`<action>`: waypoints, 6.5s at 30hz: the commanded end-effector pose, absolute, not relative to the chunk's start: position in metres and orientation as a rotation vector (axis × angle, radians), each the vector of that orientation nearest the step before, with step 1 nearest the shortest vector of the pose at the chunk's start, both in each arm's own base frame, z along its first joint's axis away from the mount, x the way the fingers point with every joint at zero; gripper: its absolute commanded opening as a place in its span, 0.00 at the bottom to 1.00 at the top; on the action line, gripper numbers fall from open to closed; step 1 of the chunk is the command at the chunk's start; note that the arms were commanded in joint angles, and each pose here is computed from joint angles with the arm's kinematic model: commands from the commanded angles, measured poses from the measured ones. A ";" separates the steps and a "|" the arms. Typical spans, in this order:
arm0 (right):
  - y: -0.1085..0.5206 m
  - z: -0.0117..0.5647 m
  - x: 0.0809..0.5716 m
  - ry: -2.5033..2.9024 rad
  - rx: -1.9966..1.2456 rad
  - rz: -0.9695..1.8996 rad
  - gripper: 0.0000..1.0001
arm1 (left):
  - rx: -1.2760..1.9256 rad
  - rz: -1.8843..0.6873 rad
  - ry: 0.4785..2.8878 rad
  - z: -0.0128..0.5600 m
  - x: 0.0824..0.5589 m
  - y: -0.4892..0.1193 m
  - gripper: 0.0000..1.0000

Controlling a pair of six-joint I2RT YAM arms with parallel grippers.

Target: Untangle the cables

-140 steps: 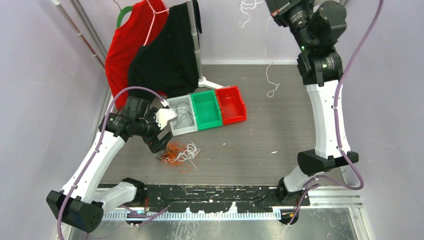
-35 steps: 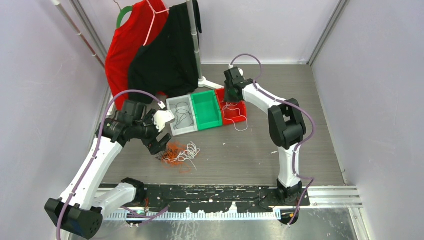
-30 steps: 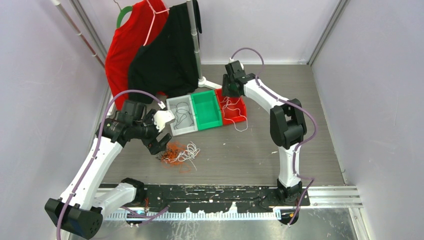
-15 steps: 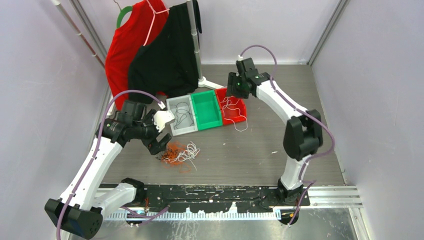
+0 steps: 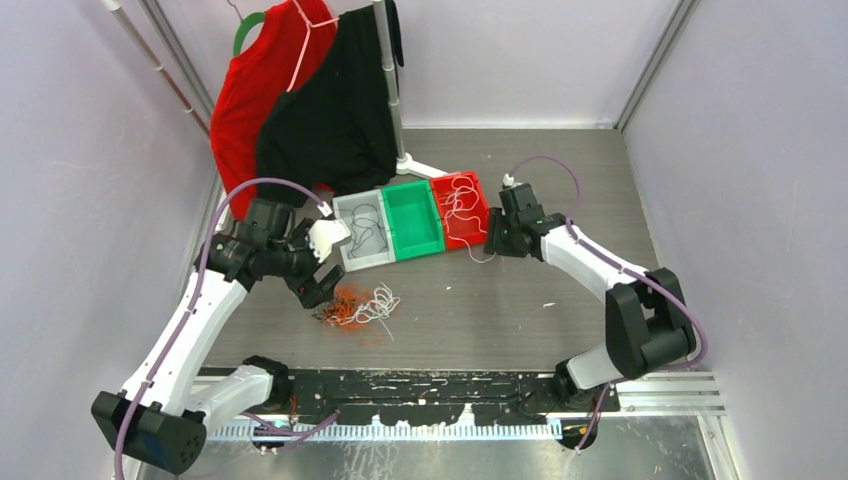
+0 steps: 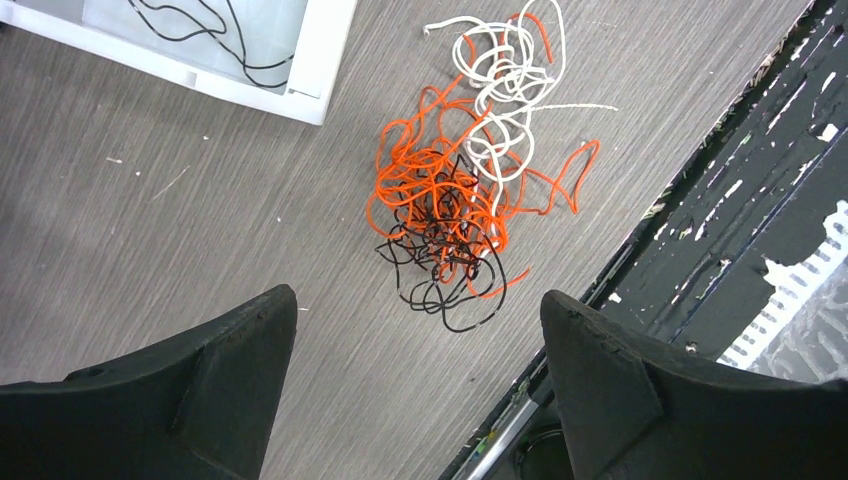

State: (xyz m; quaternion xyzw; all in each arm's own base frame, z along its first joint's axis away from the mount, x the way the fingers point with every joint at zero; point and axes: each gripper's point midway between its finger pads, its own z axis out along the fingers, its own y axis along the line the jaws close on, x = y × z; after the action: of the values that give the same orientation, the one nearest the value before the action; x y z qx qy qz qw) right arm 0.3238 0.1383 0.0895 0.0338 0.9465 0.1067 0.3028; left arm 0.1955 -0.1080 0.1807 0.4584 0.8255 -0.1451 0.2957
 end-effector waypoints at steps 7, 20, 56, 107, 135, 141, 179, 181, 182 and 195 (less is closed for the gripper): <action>0.130 0.052 0.357 2.444 0.120 0.204 0.44 | 1.177 -0.417 2.143 0.200 0.212 -0.119 0.90; 0.131 0.023 0.369 2.397 0.162 0.200 0.22 | 1.182 -0.402 2.150 0.198 0.213 -0.117 0.90; 0.201 0.089 0.450 2.328 -0.174 0.105 0.01 | 1.218 -0.415 2.140 0.192 0.211 -0.118 0.84; 0.376 0.137 0.227 2.104 -0.714 0.742 0.59 | 1.177 -0.524 2.310 0.110 0.213 -0.115 0.70; 0.345 0.116 0.217 2.117 -0.577 0.590 0.01 | 1.337 -0.328 2.231 0.062 0.221 -0.094 0.00; 0.312 0.131 0.215 2.102 -0.459 0.604 0.01 | 1.353 -0.321 2.226 0.065 0.220 -0.093 0.00; 0.363 0.075 0.236 2.196 -0.556 0.655 0.25 | 1.379 -0.388 2.216 0.072 0.213 -0.101 0.00; 0.351 0.079 0.237 2.191 -0.533 0.626 0.17 | 1.389 -0.381 2.216 0.071 0.212 -0.100 0.00; 0.345 0.083 0.237 2.186 -0.519 0.624 0.14 | 1.396 -0.374 2.215 0.069 0.212 -0.099 0.00; 0.282 0.171 0.224 2.055 -0.354 0.755 0.01 | 1.474 -0.253 2.217 0.049 0.214 -0.085 0.00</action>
State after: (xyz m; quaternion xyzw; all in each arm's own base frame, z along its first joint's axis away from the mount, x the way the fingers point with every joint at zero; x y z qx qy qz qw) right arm 0.2239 0.2991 0.1436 -0.1660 0.8397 0.2941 0.4252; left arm 0.2087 -0.0891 0.0530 0.5187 0.8163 -0.1137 0.2271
